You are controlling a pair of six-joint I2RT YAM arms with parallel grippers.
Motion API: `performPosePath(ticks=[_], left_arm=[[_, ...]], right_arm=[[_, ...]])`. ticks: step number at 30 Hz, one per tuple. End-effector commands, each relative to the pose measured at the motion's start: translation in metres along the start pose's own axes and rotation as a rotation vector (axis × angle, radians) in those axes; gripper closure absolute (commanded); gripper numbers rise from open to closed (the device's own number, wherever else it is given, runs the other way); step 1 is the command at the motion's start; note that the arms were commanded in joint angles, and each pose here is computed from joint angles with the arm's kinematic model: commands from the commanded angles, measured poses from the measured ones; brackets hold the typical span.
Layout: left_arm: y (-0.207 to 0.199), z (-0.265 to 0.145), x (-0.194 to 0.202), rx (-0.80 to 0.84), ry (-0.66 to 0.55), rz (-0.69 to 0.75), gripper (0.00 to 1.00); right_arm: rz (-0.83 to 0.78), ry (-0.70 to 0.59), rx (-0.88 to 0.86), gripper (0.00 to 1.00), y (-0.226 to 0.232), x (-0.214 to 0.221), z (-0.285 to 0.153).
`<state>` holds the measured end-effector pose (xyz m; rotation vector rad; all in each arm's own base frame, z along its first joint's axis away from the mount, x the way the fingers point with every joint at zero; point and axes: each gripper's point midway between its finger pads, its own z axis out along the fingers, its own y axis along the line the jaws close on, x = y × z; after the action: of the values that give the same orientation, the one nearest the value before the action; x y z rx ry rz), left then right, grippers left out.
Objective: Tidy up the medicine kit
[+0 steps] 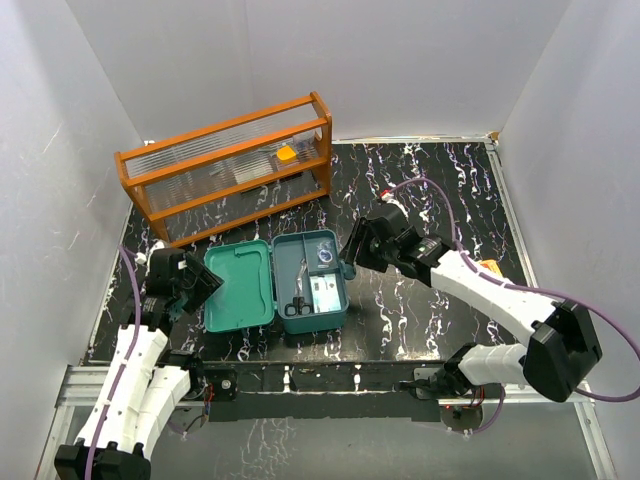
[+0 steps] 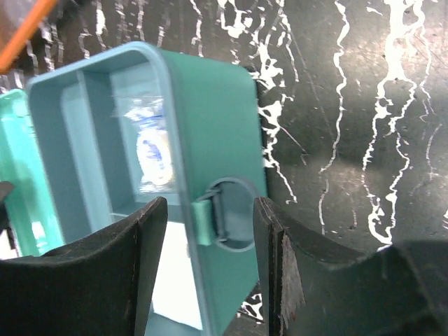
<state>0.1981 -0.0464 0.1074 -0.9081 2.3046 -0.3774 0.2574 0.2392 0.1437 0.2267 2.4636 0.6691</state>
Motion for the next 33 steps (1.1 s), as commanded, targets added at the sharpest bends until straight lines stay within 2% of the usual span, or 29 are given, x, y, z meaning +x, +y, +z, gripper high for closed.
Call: performPosePath(ticks=[1, 4, 9, 22, 33], left_arm=[[-0.027, -0.018, -0.003, 0.113, 0.025, 0.006, 0.47], [-0.030, -0.020, -0.005, 0.124, 0.022, 0.004, 0.50], [-0.036, -0.025, -0.008, 0.144, 0.017, 0.001, 0.52], [-0.060, -0.050, -0.015, 0.248, 0.018, 0.043, 0.52], [-0.104, -0.079, -0.027, 0.426, 0.031, 0.153, 0.51]], right_arm=[[0.043, -0.141, -0.100, 0.49, 0.027, -0.032, -0.020], [0.025, -0.143, -0.143, 0.47, 0.034, -0.032, -0.022], [0.004, -0.069, -0.187, 0.40, 0.042, -0.018, -0.013], [-0.032, -0.004, -0.169, 0.39, 0.035, -0.004, 0.002], [-0.050, -0.047, -0.174, 0.39, 0.039, -0.014, -0.004]])
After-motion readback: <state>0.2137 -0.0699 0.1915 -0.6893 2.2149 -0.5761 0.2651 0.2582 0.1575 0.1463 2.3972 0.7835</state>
